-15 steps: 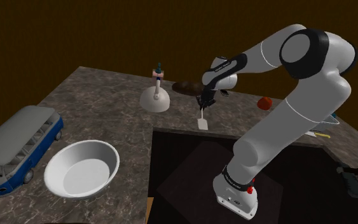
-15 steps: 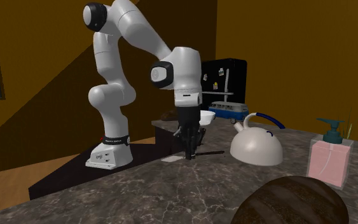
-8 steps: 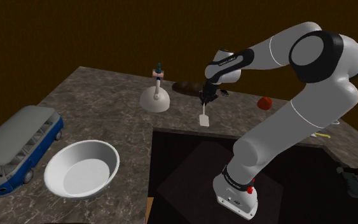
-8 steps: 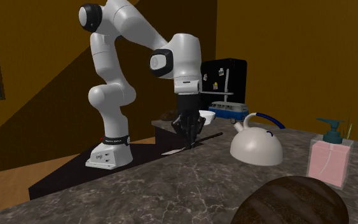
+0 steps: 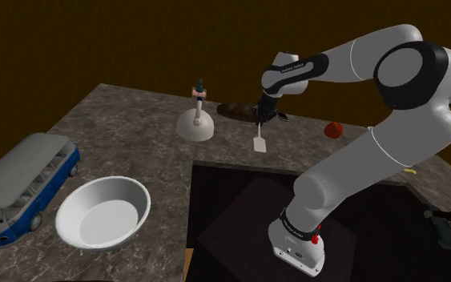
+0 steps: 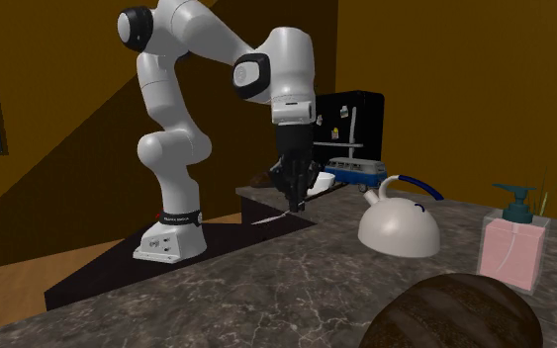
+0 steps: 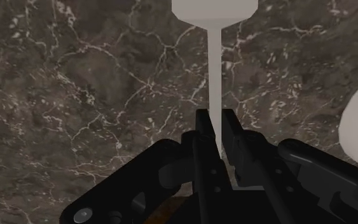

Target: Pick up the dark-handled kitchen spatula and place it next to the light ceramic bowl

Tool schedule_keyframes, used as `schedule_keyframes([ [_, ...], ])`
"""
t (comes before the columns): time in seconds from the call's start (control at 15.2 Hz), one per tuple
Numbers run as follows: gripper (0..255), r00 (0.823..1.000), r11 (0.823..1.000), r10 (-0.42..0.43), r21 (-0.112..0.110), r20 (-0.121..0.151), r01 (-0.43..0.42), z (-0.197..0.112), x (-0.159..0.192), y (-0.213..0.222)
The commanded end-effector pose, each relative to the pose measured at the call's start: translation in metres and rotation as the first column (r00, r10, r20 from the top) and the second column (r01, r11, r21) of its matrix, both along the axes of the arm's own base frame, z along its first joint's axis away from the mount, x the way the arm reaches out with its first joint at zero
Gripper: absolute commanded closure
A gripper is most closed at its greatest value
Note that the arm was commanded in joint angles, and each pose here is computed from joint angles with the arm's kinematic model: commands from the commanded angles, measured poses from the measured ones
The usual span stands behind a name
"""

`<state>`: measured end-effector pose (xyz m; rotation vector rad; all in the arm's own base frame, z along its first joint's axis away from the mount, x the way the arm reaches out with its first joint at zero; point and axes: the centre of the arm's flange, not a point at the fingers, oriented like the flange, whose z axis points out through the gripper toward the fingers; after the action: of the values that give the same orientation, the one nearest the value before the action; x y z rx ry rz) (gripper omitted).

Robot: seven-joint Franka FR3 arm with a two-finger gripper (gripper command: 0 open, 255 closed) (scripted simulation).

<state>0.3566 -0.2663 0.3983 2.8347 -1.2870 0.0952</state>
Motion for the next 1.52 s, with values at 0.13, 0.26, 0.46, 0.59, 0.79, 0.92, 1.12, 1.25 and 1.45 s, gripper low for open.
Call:
schedule_keyframes([
  [0.13, 255, 1.000, 1.000, 0.000, 0.000, 0.000, 0.000, 0.021, -0.001, 0.001],
  [0.26, 255, 1.000, 1.000, 0.000, 0.000, 0.000, 0.000, 0.027, -0.001, 0.001],
  [0.46, 255, 1.000, 1.000, 0.000, 0.000, 0.000, 0.000, 0.027, 0.016, 0.036],
  [0.59, 255, 1.000, 1.000, 0.000, 0.000, 0.000, 0.000, 0.027, 0.027, 0.060],
  [0.79, 255, 1.000, 1.000, 0.000, 0.000, 0.000, 0.000, 0.027, 0.045, 0.096],
  [0.92, 255, 1.000, 1.000, 0.000, 0.000, 0.000, 0.000, 0.027, 0.056, 0.119],
  [1.12, 255, 1.000, 1.000, 0.000, 0.000, 0.000, 0.000, 0.027, 0.073, 0.155],
  [1.25, 255, 1.000, 1.000, 0.000, 0.000, 0.000, 0.000, 0.027, 0.085, 0.179],
  [1.45, 255, 1.000, 1.000, 0.000, 0.000, 0.000, 0.000, 0.027, 0.102, 0.214],
])
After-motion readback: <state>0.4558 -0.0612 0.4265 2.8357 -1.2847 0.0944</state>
